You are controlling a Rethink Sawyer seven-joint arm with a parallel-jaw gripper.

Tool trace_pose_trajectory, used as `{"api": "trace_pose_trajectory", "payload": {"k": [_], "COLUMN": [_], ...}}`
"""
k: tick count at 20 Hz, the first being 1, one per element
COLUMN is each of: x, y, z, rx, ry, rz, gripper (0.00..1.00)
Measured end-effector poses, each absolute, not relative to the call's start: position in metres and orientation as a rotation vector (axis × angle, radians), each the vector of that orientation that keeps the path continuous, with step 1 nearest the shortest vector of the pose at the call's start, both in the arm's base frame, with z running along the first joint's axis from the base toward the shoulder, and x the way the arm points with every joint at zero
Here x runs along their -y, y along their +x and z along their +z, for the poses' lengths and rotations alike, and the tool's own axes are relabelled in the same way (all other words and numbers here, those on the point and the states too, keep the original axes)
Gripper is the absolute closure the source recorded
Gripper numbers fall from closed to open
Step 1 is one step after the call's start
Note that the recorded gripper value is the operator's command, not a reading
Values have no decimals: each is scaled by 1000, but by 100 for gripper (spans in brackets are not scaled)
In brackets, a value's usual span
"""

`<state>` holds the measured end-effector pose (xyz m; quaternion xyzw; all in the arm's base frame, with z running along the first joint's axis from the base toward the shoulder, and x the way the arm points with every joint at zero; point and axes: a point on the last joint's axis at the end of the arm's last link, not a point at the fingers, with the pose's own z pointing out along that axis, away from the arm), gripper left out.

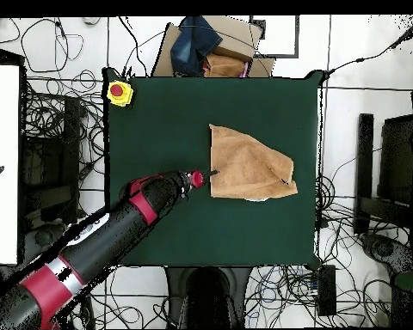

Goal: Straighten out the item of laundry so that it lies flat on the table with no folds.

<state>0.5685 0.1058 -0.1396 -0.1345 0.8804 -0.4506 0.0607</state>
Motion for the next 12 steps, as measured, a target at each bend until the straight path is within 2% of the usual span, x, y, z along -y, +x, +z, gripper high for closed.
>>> {"api": "trace_pose_trajectory", "payload": {"k": [12], "x": [-109], "y": [566], "z": [-181], "rx": [-2646], "ry": [-393], "rz": [-1359], "gripper": [0]}}
